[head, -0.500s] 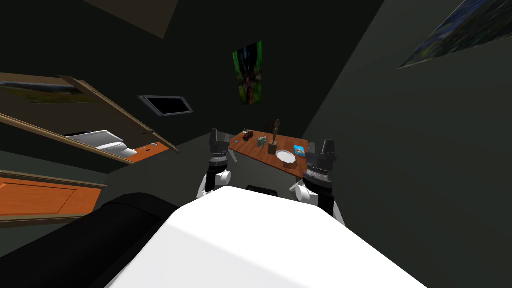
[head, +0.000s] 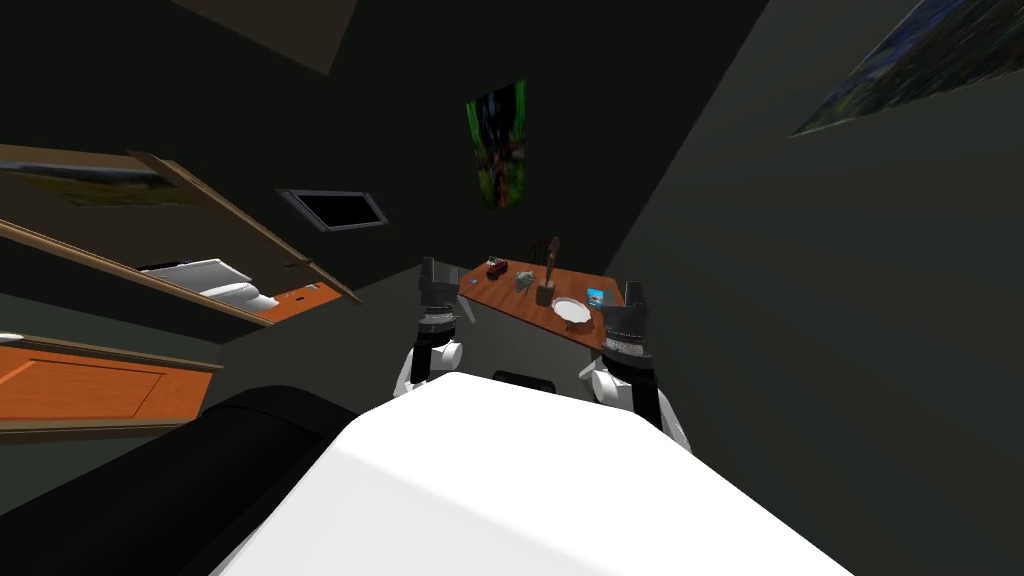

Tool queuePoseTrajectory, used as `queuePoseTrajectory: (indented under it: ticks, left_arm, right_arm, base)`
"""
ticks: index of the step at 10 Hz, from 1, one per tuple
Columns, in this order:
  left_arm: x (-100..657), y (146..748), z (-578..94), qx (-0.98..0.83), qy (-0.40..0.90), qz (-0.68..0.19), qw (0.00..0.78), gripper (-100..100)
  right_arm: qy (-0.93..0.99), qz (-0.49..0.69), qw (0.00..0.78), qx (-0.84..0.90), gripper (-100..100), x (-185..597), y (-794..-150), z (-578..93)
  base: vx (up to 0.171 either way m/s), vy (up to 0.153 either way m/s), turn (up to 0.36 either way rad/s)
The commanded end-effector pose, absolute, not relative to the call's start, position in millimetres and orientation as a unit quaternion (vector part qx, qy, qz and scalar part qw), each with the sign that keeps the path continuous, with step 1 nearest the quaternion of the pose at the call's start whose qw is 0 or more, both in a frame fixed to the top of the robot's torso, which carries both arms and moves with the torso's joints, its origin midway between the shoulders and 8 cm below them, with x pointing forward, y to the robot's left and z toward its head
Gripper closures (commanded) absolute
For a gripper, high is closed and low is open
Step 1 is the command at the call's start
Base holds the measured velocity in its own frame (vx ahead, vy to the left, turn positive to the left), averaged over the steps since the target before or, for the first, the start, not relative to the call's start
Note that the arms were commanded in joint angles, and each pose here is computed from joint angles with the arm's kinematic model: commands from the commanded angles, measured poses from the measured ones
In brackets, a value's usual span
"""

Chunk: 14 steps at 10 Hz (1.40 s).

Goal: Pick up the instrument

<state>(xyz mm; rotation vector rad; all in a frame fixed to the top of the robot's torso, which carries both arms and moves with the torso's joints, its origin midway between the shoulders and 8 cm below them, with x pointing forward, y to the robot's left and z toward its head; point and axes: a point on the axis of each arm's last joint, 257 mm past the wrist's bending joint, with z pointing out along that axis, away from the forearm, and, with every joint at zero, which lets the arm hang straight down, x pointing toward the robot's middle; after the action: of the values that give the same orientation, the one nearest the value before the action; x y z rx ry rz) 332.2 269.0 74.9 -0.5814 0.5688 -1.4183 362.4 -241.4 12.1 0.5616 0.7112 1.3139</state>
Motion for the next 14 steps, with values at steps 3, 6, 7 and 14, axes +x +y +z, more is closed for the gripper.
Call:
queuePoseTrajectory:
  ticks: [3, 6, 7, 14]
  left_arm:
    - [332.2, 269.0, 74.9, -0.259, 0.254, -0.633, 0.684, 0]
    - [332.2, 269.0, 74.8, -0.259, 0.254, -0.633, 0.684, 0]
    - [332.2, 269.0, 74.8, -0.259, 0.254, -0.633, 0.684, 0]
    - [332.2, 269.0, 74.8, -0.259, 0.254, -0.633, 0.684, 0]
  right_arm:
    - [0.383, 0.574, 0.677, 0.257, -100, 388.6, -234.0, -33.3]
    - [0.426, 0.556, 0.664, 0.263, -100, 403.3, -233.1, -65.7]
    - [0.449, 0.544, 0.657, 0.266, -100, 410.2, -234.1, -84.0]
    - [0.545, 0.479, 0.628, 0.281, -100, 430.7, -249.4, -168.3]
  base:
    - [-0.057, 0.001, 0.022]
    - [-0.024, 0.015, 0.017]
    - [-0.02, 0.016, 0.029]
    - [-0.003, 0.022, 0.019]
